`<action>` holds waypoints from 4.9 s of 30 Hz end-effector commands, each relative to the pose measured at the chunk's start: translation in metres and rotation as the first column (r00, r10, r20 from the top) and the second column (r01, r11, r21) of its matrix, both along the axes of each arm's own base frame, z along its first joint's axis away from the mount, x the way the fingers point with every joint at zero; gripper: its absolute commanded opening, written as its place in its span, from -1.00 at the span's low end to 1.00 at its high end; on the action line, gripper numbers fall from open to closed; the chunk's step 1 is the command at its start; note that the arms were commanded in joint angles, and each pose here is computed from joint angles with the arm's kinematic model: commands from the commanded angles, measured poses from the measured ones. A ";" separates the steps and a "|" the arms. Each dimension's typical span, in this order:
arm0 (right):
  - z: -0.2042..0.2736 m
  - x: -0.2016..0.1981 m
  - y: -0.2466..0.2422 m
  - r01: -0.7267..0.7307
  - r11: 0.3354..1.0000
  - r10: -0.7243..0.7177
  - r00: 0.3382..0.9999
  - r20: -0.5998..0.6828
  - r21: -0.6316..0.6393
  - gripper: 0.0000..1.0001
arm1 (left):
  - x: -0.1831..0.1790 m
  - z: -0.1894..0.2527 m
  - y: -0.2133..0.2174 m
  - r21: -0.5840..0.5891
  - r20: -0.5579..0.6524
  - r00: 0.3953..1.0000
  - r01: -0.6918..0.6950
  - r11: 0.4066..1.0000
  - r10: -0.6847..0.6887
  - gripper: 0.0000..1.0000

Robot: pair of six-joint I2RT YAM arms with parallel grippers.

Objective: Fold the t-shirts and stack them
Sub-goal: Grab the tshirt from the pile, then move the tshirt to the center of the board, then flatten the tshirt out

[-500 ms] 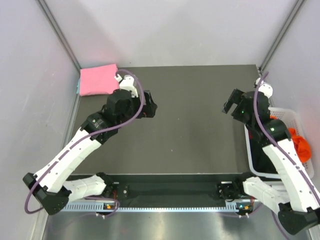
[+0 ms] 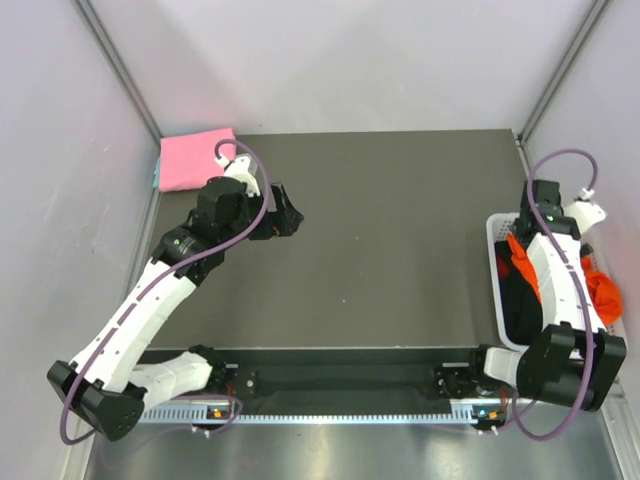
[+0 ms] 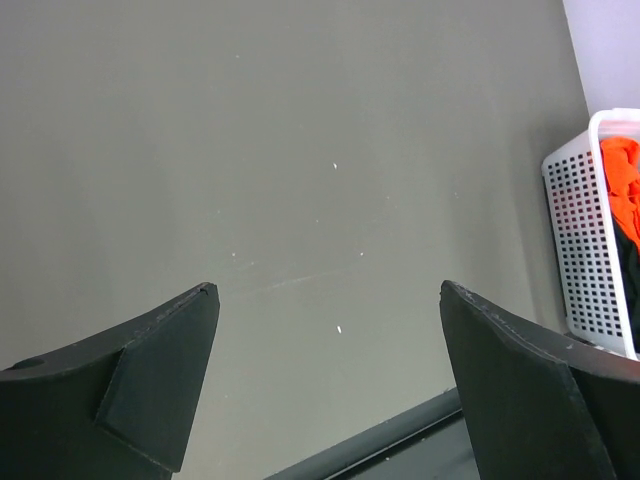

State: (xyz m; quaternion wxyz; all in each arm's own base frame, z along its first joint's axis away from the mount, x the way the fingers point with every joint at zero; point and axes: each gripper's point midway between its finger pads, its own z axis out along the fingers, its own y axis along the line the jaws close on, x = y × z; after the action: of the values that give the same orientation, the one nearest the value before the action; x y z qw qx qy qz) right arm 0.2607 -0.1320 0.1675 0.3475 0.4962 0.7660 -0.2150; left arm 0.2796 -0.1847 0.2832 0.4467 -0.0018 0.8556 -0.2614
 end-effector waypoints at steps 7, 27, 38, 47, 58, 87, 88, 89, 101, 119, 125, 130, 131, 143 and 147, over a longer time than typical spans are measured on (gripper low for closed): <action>-0.039 -0.035 -0.057 0.260 0.965 -0.260 0.965 0.020 -0.016 0.90 | 0.001 0.004 -0.005 -0.025 -0.005 1.000 0.012 1.000 -0.012 0.88; 0.123 0.040 -0.012 -0.201 0.974 0.227 0.901 0.370 -0.110 -1.00 | 0.024 -0.015 -0.002 -0.017 -0.033 0.995 -0.091 0.996 0.091 0.69; 0.370 0.051 0.241 -0.861 0.359 0.676 -0.027 0.737 -0.361 -1.00 | 0.041 0.012 0.023 -0.123 -0.034 0.979 -0.205 0.971 0.202 0.68; 0.167 0.071 0.308 -0.984 0.174 0.707 0.096 0.701 -0.040 -0.92 | 0.030 -0.033 0.040 -0.047 -0.119 0.968 -0.229 0.972 0.223 0.65; -0.038 0.065 0.220 -0.811 0.530 0.817 0.567 0.109 0.246 -0.09 | 0.025 -0.106 0.037 0.015 -0.274 0.939 -0.211 0.977 0.207 0.54; -0.121 -0.025 0.266 -0.793 0.422 0.855 0.510 0.099 0.440 0.13 | 0.028 -0.259 -0.072 0.092 -0.469 0.877 0.165 0.982 -0.104 0.49; -0.122 -0.025 0.266 -0.793 0.421 0.856 0.507 0.096 0.441 0.13 | 0.029 -0.262 -0.074 0.087 -0.473 0.874 0.169 0.982 -0.109 0.47; -0.125 -0.023 0.266 -0.793 0.422 0.857 0.507 0.092 0.439 0.13 | 0.028 -0.265 -0.076 0.084 -0.479 0.871 0.175 0.981 -0.114 0.46; -0.022 0.084 0.247 -0.845 0.513 0.829 0.534 0.166 0.152 -1.00 | 0.120 -0.134 -0.053 0.052 -0.317 0.948 0.002 0.999 0.014 -1.00; 0.172 0.042 0.222 -0.862 0.505 0.739 0.412 0.533 -0.033 -1.00 | 0.113 0.014 -0.045 -0.302 -0.176 0.983 -0.002 0.953 -0.054 -1.00; 0.020 -0.040 0.284 -0.937 0.227 0.771 0.339 0.538 0.265 -1.00 | 0.016 -0.139 0.015 -0.053 -0.404 0.911 -0.117 0.992 0.086 -1.00; -0.054 -0.075 0.302 -0.913 0.171 0.808 0.344 0.477 0.369 -1.00 | 0.002 -0.197 0.059 0.151 -0.457 0.848 -0.222 0.963 0.267 -1.00; -0.056 -0.080 0.310 -0.910 0.154 0.803 0.342 0.488 0.384 -1.00 | 0.006 -0.202 0.060 0.156 -0.465 0.842 -0.226 0.961 0.274 -1.00; -0.059 -0.083 0.432 -0.920 0.046 0.877 0.223 0.425 0.388 -0.64 | 0.118 -0.163 0.128 0.246 -0.360 0.783 -0.445 0.861 0.508 -1.00; -0.013 -0.042 0.429 -0.957 0.110 0.899 0.210 0.383 0.267 -0.22 | 0.138 -0.131 0.160 0.297 -0.319 0.759 -0.488 0.820 0.567 -0.54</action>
State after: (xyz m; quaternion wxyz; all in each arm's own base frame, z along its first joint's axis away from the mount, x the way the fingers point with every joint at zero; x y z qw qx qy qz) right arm 0.1796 0.2953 0.0942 0.2389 -0.0163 0.9323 0.2711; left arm 0.4046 -0.0508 0.1207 0.2903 -0.2528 0.9198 -0.0754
